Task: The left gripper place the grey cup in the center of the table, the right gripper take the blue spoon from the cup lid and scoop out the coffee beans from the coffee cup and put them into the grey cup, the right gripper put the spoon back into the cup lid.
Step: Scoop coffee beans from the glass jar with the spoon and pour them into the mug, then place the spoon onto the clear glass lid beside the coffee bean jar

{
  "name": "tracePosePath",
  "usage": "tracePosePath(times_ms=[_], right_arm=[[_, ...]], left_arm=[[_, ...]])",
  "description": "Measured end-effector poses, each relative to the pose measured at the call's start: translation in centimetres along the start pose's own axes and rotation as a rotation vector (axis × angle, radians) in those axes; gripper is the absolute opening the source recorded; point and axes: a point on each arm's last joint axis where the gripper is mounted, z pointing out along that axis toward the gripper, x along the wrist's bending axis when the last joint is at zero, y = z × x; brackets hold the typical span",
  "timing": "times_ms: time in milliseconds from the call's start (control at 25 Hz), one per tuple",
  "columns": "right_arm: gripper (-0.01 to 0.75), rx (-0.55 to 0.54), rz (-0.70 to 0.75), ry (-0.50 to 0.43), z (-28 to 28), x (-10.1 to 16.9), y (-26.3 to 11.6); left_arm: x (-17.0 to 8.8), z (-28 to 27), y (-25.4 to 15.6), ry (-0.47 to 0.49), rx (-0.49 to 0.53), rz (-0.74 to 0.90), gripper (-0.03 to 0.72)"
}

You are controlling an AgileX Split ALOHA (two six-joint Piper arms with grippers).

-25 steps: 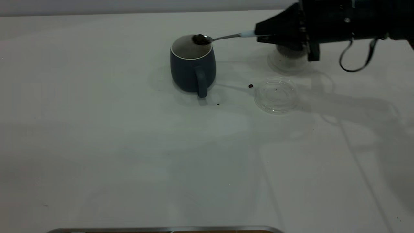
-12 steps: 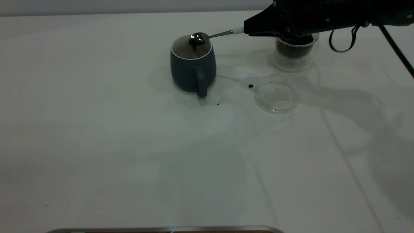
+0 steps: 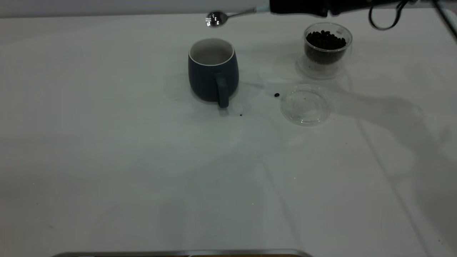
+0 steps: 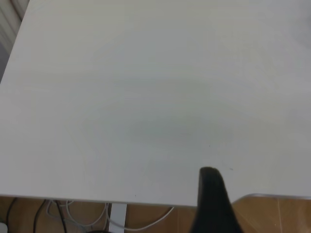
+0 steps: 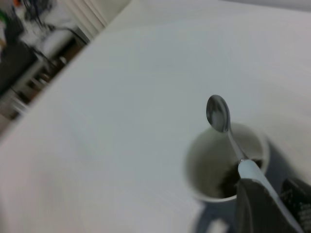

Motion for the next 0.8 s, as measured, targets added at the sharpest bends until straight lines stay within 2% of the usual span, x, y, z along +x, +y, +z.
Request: tracePosePath(times_ms=[120,240,440,600,800], right_arm=[[0.107,0.028,0.214,-0.02,-2.7,1.4,0.0],[0.107,0.017,0.389,-0.102,-6.2,2.3,-0.9],[0.107,-0.012,0.62,-0.242,-10.7,1.5,-4.9],[0.107,-0.008,0.739,-0.293,-12.1,-0.1,-7.8],[0.107,-0.003,0.775,-0.307,-11.5,-2.1,-9.4]], left_arm=[[0.0,0.0,0.0,0.0,0.0,0.0,0.567],[0.0,0.0,0.0,0.0,0.0,0.0,0.567],[0.0,0.0,0.0,0.0,0.0,0.0,0.567],[0.0,0.0,0.0,0.0,0.0,0.0,0.567],[0.0,0.0,0.0,0.0,0.0,0.0,0.567]])
